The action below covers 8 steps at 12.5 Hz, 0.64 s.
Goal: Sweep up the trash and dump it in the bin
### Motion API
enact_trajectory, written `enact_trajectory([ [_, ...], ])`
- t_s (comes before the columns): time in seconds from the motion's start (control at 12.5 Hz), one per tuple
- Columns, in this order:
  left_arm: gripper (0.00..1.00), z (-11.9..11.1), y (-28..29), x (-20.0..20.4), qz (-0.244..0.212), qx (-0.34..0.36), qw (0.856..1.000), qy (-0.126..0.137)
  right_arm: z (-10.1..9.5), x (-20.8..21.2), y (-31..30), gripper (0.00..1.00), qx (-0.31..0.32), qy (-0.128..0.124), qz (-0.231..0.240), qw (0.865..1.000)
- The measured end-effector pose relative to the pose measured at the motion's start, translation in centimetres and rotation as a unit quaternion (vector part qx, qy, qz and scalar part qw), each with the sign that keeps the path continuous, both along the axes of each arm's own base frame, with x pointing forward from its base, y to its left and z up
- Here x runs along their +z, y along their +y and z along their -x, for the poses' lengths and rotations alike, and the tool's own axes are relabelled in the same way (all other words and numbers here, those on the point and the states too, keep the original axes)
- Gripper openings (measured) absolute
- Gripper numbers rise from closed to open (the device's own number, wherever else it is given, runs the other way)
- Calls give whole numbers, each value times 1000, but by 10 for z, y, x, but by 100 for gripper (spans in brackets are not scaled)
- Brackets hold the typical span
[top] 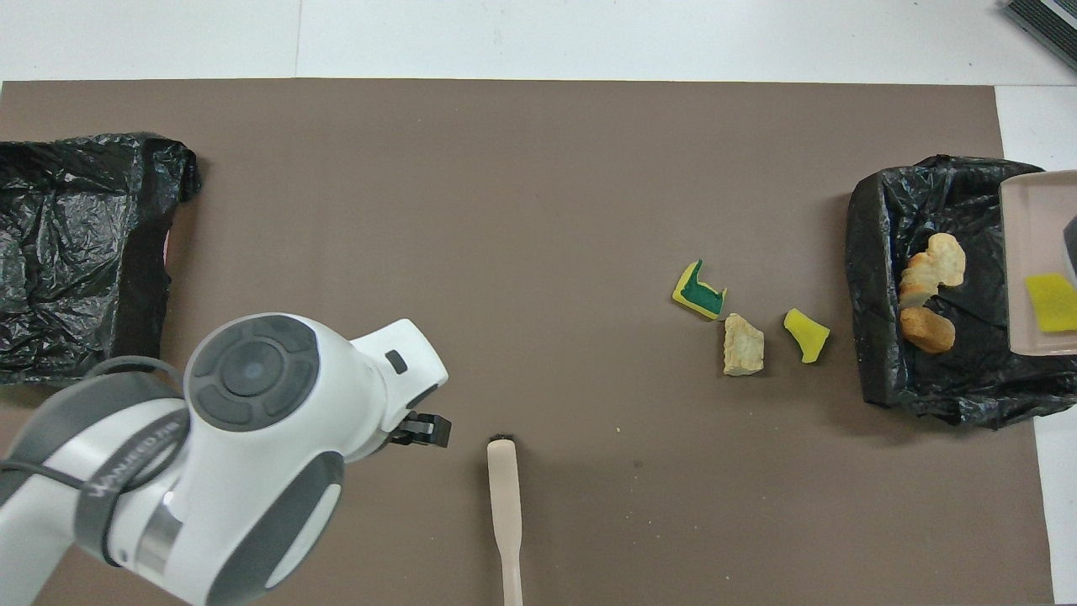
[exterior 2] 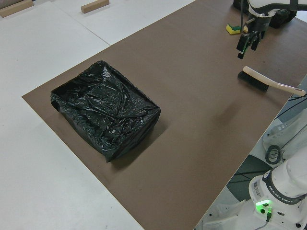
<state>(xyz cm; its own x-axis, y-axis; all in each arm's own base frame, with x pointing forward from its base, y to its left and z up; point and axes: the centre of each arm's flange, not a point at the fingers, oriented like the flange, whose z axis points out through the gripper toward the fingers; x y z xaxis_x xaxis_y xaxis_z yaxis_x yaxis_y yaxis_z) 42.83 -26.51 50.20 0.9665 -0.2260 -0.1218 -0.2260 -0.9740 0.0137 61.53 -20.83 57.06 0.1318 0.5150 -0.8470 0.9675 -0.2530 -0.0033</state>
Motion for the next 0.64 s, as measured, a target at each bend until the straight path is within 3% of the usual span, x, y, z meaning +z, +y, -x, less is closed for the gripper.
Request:
enact_trajectory([
  [0.16, 100, -23, 22, 33, 9, 3, 1000, -19, -2, 16, 29, 32, 26, 0, 47, 999],
  [0.24, 100, -34, 34, 48, 11, 4, 1000, -20, 0, 15, 52, 32, 34, -11, 62, 997],
  [0.4, 100, -57, 61, 78, 17, 13, 999, -25, 8, 0, 77, 32, 39, -28, 68, 997],
  [0.64, 100, -84, 115, 118, 26, 18, 999, -38, 10, -7, 68, 32, 52, -18, 73, 996],
])
